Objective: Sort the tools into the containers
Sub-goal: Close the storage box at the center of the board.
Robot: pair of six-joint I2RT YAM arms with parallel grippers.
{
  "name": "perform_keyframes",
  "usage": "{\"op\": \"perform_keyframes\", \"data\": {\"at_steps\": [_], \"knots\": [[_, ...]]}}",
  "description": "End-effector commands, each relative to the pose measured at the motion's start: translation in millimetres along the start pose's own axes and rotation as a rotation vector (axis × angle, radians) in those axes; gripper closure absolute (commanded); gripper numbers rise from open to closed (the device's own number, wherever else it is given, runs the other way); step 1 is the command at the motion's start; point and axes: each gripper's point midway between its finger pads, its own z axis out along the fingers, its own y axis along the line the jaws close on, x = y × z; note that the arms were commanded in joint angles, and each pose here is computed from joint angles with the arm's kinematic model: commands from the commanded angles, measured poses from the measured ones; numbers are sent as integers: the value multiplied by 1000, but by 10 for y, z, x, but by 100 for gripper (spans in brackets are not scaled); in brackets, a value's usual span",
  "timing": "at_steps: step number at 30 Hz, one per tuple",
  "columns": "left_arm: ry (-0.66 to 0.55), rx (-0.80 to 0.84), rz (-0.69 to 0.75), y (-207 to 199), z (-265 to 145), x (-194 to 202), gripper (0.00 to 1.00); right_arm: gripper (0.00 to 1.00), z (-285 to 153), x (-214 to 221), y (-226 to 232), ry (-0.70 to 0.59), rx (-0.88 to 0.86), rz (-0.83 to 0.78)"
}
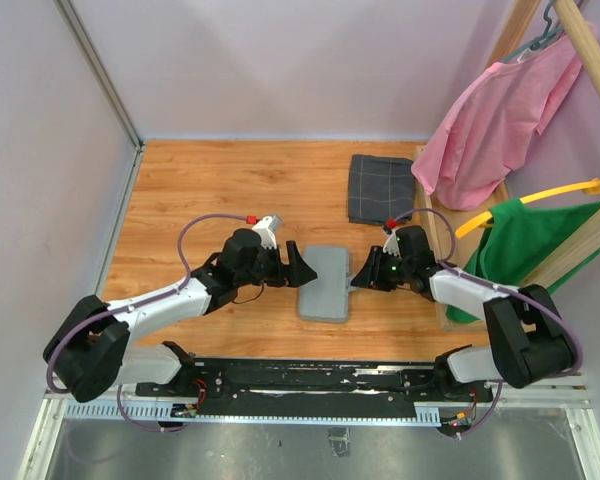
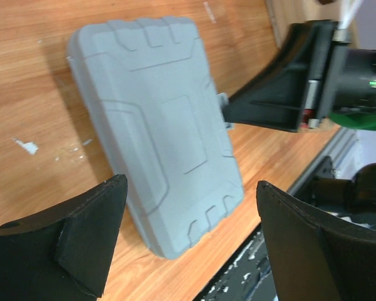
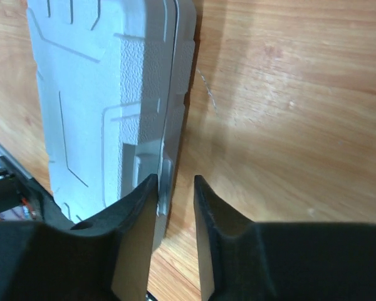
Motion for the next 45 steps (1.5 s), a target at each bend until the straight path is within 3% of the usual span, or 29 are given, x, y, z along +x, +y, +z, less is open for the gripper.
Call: {"op": "perform_keyframes", "data": {"at_steps": [1, 15, 22, 31, 38, 45], "knots": [[-19, -69, 49, 94, 65, -84, 11, 65, -195, -27, -92, -16, 119, -64], [69, -65, 77, 160, 381, 69, 8, 46, -451, -75, 7, -164, 90, -51], [105, -120, 94, 288, 499, 233, 14, 40, -414, -13, 120, -190, -12, 1], [126, -230, 82, 514, 596, 374, 19, 36, -413, -48, 216, -208, -70, -8], [151, -283, 71, 654, 590, 497, 31, 35, -301, -13, 223, -179, -106, 0], [173, -321, 72, 759, 540, 627, 33, 34, -170, 17, 120, -162, -90, 29]]}}
